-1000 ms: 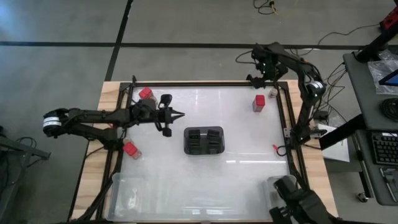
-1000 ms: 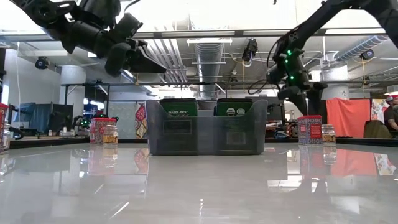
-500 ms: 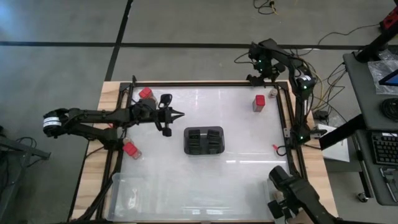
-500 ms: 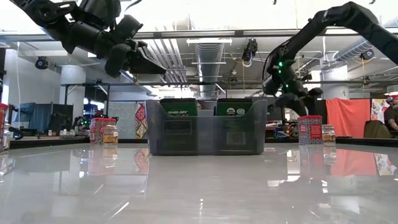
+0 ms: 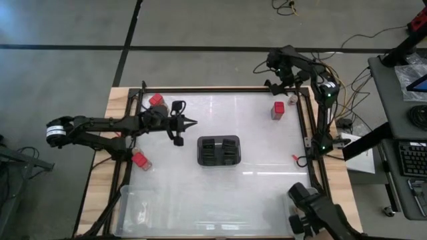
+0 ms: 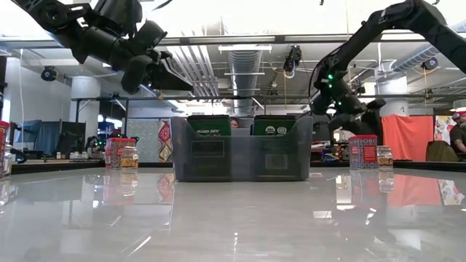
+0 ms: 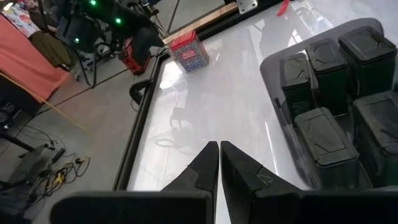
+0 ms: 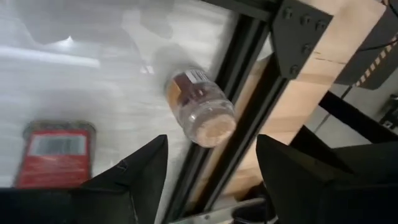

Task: Sort spices by type
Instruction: Put the brown seasoning bottle into the gray bin

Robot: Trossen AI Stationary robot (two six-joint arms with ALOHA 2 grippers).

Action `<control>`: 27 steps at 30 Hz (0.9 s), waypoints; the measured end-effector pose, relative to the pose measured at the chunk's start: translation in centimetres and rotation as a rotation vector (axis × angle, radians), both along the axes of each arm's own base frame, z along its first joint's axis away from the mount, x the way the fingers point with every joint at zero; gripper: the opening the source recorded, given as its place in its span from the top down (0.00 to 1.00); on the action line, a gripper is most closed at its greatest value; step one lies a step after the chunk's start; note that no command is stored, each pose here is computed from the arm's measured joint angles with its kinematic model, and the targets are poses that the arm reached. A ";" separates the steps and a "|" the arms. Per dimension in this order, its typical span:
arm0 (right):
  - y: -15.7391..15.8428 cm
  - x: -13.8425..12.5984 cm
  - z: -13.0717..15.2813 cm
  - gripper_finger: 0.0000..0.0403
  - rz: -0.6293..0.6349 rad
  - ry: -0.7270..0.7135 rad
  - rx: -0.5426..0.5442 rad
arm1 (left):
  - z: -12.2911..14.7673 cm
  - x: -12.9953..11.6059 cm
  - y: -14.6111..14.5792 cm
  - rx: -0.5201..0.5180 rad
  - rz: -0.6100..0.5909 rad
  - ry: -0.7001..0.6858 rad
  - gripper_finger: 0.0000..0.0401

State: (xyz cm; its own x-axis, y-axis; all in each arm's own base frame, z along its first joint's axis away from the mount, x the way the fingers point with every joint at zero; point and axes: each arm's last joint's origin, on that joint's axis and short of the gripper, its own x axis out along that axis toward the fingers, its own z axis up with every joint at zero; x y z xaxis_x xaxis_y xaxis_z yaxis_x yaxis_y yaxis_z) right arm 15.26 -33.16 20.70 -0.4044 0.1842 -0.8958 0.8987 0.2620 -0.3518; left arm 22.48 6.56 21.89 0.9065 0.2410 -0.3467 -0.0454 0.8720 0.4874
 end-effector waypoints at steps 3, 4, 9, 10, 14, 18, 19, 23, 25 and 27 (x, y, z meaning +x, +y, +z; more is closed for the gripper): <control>0.0 0.0 0.5 0.38 -0.036 -0.008 -0.047 | -0.1 -0.1 0.1 0.010 0.000 0.010 1.00; 0.0 0.0 0.6 0.37 -0.049 -0.009 -0.062 | -0.1 -0.1 0.2 0.017 0.001 0.013 1.00; 0.0 0.4 1.5 0.37 -0.153 -0.024 -0.169 | 0.0 -0.2 0.6 0.042 0.010 0.016 1.00; 0.0 0.6 1.7 0.38 -0.179 -0.033 -0.195 | 0.0 -0.2 0.7 0.048 0.013 0.009 1.00; 0.7 1.8 1.5 0.43 -0.250 -0.032 -0.246 | 0.2 -0.2 1.0 0.056 0.025 -0.005 1.00; 2.1 2.6 0.6 0.48 -0.285 0.001 -0.241 | 0.2 -0.3 1.0 0.057 0.026 -0.005 1.00; 2.5 2.7 0.3 0.50 -0.292 0.011 -0.243 | 0.2 -0.3 1.0 0.056 0.026 -0.004 1.00; 4.1 2.3 -0.1 0.55 -0.353 0.012 -0.307 | 0.1 -0.3 1.1 0.052 0.030 0.009 1.00; 4.9 1.8 -0.2 0.57 -0.392 0.000 -0.364 | -0.1 -0.4 1.1 0.048 0.031 0.022 1.00; 5.6 1.3 0.0 0.59 -0.437 -0.042 -0.436 | -0.1 -0.4 1.1 0.048 0.032 0.022 1.00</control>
